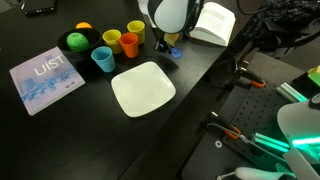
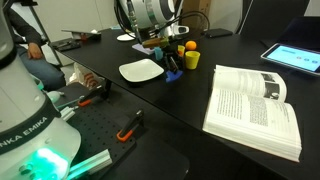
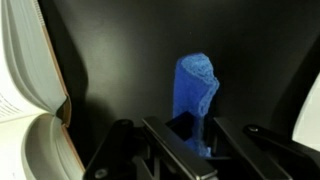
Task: Clean the plate with the sponge
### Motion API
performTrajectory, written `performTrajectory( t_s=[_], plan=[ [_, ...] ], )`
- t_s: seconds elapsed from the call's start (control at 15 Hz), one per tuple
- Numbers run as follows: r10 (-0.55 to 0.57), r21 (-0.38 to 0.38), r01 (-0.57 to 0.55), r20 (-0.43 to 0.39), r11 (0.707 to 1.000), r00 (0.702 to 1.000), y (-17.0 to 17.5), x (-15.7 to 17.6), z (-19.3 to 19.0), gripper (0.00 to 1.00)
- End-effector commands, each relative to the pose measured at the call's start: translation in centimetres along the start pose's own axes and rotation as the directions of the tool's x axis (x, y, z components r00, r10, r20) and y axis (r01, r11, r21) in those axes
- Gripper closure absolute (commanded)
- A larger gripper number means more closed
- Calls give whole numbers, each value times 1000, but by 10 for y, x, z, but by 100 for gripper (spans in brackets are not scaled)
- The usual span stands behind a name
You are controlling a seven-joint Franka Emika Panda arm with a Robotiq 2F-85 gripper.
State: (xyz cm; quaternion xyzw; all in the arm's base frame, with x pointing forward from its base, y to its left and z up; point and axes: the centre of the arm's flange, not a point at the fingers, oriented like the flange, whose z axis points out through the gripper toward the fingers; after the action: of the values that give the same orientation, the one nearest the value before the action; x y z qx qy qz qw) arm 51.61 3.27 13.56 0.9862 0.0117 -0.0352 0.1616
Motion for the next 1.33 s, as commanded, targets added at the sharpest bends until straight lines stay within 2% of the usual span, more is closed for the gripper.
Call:
performTrajectory(
  t_s=[0.0,0.2,0.27,0.4,0.67,0.93,1.0,1.27],
  plan=[
    [90,40,-89,-6,995,996,5,-2,16,92],
    [148,74,-146,-23,986,989,7,0,25,91],
    [155,83,-152,-33,985,987,8,1,23,61],
    [161,73,-157,-43,985,986,12,5,11,62],
    [140,16,-140,-44,990,989,20,16,-33,32],
    [111,26,-112,42,993,993,10,15,-88,4],
    [108,21,-109,39,994,993,4,13,-97,0],
    [73,59,-77,76,995,994,-14,-2,-137,0]
  ],
)
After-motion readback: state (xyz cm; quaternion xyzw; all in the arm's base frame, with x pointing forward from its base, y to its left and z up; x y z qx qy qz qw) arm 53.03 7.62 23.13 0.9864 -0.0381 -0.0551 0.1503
